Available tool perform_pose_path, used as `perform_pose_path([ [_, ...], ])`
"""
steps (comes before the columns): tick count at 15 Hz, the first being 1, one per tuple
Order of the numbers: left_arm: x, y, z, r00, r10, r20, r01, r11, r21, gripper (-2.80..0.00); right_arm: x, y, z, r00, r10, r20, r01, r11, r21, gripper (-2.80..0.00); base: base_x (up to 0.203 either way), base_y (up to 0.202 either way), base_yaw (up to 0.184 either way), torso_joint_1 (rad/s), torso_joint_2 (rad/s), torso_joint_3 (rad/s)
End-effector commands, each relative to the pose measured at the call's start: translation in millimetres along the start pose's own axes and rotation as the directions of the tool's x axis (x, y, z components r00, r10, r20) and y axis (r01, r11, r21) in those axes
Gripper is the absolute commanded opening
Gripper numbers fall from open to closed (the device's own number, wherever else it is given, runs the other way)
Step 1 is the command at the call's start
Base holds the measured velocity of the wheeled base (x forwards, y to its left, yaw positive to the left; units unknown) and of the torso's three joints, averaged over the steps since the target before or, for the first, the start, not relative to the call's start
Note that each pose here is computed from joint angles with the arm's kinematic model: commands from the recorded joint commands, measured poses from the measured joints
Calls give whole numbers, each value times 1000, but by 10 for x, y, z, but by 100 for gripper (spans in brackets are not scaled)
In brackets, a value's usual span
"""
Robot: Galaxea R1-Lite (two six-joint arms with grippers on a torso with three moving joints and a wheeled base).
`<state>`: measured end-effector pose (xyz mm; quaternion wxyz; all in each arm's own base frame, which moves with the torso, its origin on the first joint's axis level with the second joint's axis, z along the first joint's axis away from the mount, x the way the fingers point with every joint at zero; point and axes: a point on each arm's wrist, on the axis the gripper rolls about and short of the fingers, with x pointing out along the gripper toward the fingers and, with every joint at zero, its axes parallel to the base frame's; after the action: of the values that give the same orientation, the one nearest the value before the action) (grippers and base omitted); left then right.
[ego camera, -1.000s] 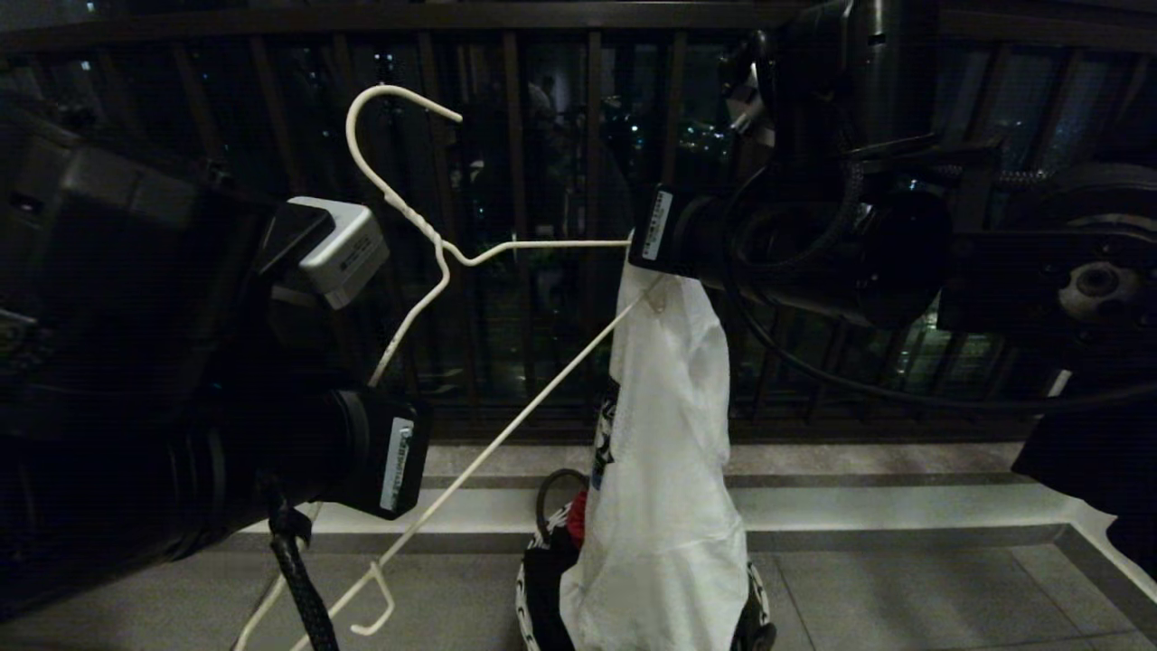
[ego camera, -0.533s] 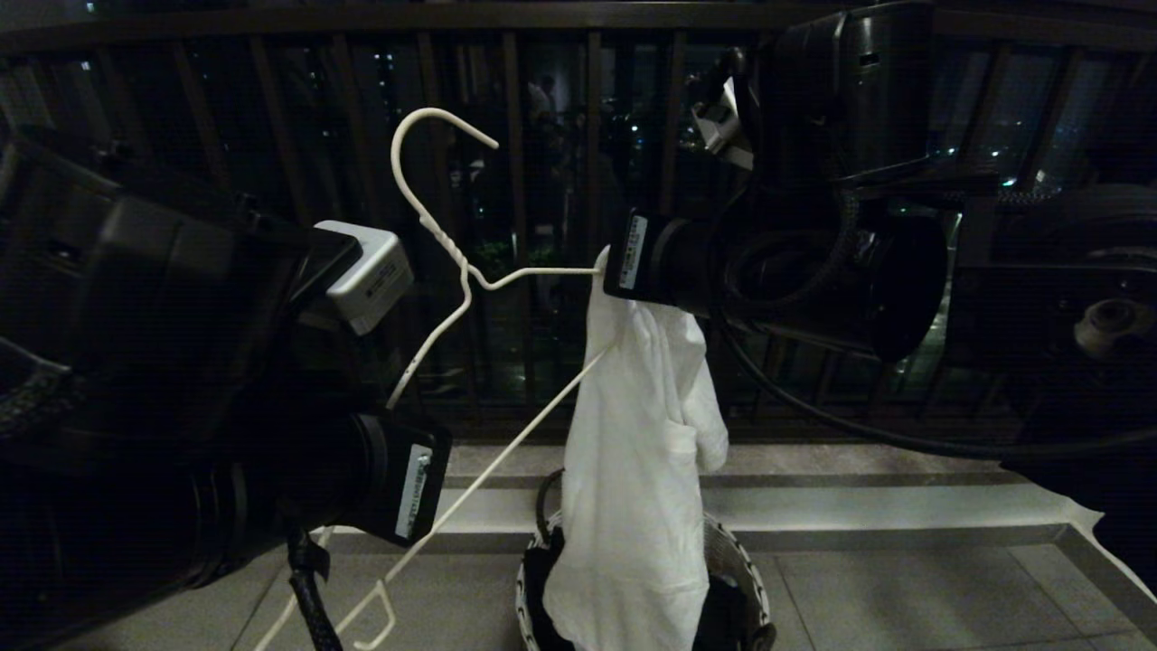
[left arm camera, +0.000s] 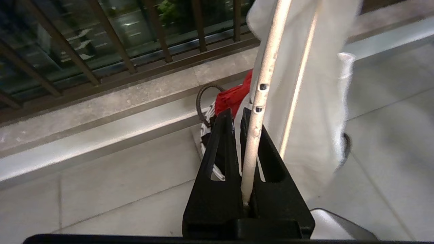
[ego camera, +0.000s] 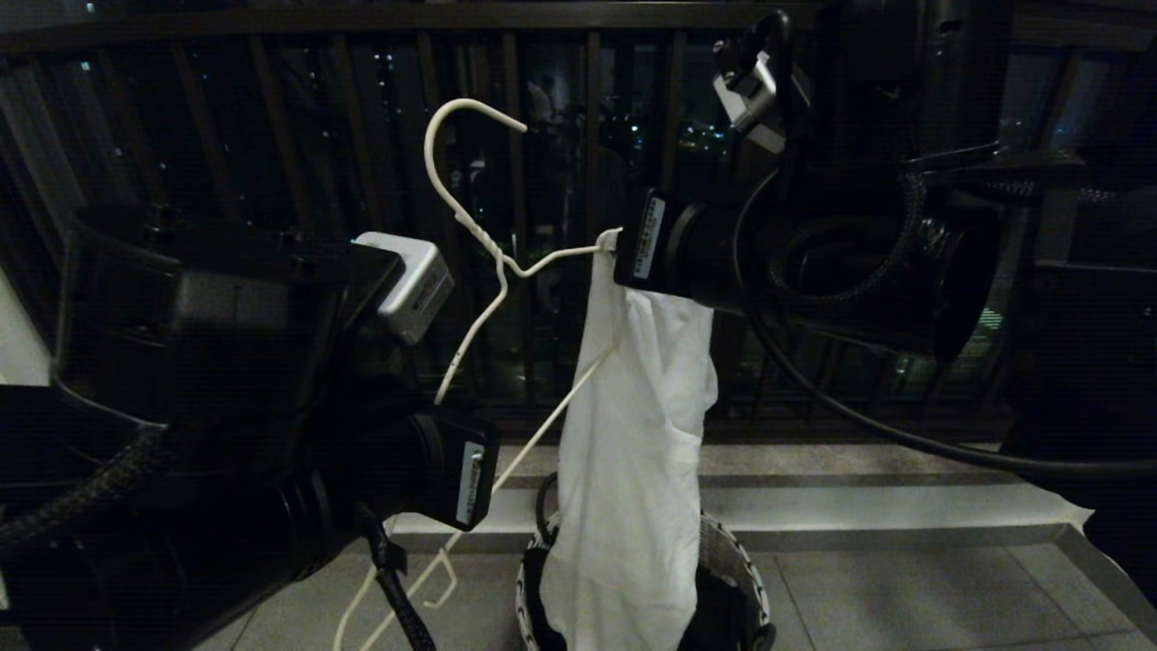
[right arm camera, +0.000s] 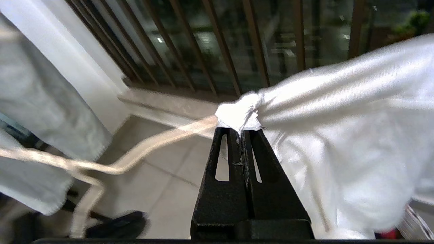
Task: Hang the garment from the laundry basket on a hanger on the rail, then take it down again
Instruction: Hang the clothes on the clothes rack
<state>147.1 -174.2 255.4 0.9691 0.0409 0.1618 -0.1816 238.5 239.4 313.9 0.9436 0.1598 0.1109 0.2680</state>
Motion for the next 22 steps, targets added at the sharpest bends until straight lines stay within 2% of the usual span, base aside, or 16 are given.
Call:
perform_pose_path([
  [1,67,-16,-62,1000,15,-24,-14,1000,23,-280,-59,5,31,1000,7,11,-7,1000,4,-280,0,0,0,0,0,0],
  [5,103,-38,-71,1000,12,-21,-12,1000,16,-280,-91,69,-43,999,43,-13,-43,999,-1,-280,0,0,0,0,0,0],
  [8,154,-76,-32,995,-11,95,15,999,-46,-280,-104,147,-129,997,68,-29,-69,998,-13,-280,0,0,0,0,0,0],
  [12,223,-116,-69,992,-45,116,52,997,-58,-280,-118,191,-168,996,80,-29,-81,997,-19,-280,0,0,0,0,0,0],
  [14,283,-150,-82,985,-55,165,69,994,-80,-280,-157,210,-163,996,89,-27,-90,996,-18,-280,0,0,0,0,0,0],
  [17,370,-187,-161,974,-80,211,95,994,-62,-280,-224,227,-120,994,105,-1,-105,994,-13,-280,0,0,0,0,0,0],
  [19,391,-199,-158,968,-82,237,102,992,-70,-280,-241,247,-124,994,113,-2,-113,993,-22,-280,0,0,0,0,0,0],
  [22,396,-194,-164,969,-79,236,99,993,-71,-280,-274,271,-133,992,123,-4,-124,992,-30,-280,0,0,0,0,0,0],
])
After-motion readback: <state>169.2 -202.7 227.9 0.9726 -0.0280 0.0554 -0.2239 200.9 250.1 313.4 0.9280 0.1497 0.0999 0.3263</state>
